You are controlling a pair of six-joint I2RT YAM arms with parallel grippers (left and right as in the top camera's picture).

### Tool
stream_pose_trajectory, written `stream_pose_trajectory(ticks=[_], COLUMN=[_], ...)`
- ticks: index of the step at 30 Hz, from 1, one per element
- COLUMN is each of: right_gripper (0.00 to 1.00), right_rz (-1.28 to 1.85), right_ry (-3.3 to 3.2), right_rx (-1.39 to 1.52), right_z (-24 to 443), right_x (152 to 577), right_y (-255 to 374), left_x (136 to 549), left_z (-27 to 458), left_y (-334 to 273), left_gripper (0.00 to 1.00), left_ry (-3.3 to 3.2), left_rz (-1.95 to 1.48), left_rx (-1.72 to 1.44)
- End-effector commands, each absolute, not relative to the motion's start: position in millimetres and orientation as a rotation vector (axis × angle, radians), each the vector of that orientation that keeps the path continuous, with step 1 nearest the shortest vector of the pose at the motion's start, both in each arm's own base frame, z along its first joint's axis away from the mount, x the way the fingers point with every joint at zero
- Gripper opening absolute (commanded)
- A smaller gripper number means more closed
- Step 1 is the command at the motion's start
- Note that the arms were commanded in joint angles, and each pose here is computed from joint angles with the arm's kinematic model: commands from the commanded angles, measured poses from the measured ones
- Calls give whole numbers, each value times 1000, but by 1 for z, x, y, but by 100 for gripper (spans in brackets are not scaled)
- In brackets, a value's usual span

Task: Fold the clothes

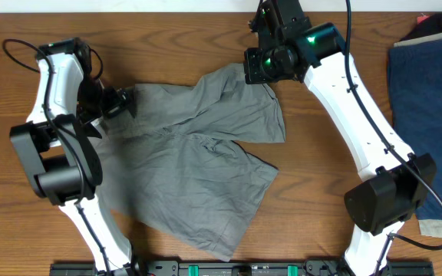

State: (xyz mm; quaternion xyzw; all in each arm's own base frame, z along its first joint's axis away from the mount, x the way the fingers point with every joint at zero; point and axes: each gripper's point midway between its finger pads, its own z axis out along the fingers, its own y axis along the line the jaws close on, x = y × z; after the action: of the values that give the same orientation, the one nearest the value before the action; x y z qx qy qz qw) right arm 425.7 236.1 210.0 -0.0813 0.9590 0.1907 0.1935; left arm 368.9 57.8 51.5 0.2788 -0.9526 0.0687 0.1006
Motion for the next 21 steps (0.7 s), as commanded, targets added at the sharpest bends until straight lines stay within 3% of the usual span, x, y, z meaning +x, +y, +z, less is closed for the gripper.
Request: stream_pose_trajectory(ticks=[1,4,5,14,21], right_gripper=[1,1,1,1,1], right_rz=[515,510,509,509,507], right_ry=[2685,2689,2690,2692,2699], right_rx=[-265,-264,-265,-264,-263], right_z=[210,209,209,209,208], right_x=[424,423,423,423,421], right_y=[239,238,238,238,238], left_x=[365,365,364,364,367], left_z=[37,28,28,29,46], left_y=[57,58,59,60,61], left_gripper=[98,100,95,7,6], left_ry=[-2779,-2764,-2766,-2773,-2817], left_rz=[208,200,190,181,186], left_rx=[790,782,780,772,780])
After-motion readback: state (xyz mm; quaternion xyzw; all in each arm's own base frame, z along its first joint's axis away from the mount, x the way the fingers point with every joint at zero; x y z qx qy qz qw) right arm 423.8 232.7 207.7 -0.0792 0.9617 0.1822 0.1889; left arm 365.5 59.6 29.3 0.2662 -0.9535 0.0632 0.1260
